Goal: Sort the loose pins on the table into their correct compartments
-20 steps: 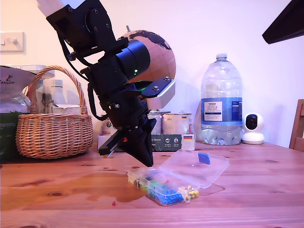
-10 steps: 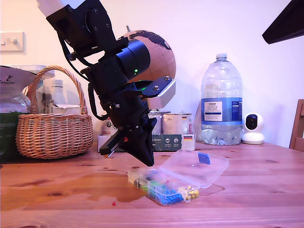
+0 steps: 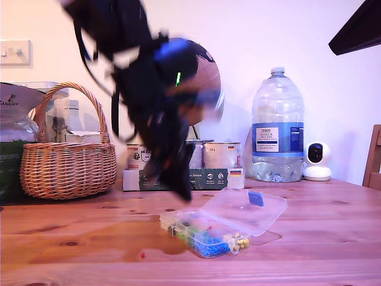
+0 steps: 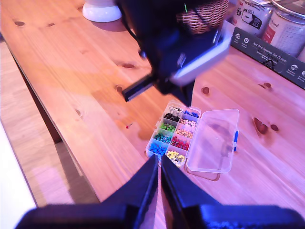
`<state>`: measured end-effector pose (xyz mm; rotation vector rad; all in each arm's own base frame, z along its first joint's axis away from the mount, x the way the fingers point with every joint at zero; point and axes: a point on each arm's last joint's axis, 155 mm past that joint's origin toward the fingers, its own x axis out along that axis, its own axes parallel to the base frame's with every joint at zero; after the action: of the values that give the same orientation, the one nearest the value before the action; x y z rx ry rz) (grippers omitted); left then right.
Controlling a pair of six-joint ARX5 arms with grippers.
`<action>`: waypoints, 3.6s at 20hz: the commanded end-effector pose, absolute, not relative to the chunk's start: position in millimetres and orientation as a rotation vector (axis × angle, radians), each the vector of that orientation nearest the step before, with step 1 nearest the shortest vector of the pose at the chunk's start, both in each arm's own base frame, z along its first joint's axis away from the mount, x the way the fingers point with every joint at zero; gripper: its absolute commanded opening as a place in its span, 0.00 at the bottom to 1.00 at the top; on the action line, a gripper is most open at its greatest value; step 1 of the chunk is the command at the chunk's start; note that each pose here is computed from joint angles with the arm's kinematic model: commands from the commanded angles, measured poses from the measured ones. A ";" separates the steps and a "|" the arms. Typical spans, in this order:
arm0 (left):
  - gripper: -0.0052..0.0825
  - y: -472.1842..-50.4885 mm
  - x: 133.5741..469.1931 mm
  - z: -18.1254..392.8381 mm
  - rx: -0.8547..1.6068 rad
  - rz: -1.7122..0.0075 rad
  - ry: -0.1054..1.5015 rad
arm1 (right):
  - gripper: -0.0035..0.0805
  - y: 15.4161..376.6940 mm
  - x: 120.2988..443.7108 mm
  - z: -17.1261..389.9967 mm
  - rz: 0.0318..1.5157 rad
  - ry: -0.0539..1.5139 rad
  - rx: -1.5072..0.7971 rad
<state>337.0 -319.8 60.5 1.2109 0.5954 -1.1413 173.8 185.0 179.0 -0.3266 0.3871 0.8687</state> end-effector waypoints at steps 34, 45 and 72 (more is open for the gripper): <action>0.12 -273.8 241.6 24.5 0.081 -0.208 1.482 | 0.03 215.0 182.2 122.1 0.927 0.643 -0.293; 0.25 -275.1 248.6 21.5 0.079 -0.182 1.448 | 0.03 224.2 170.5 124.5 1.006 0.649 -0.265; 0.25 -264.6 246.1 -5.1 0.105 -0.138 1.523 | 0.03 225.6 170.8 126.3 1.011 0.641 -0.261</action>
<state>252.2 -270.4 13.1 0.0731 1.4787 -0.1644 172.1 223.2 126.5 -0.2654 0.6405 1.0001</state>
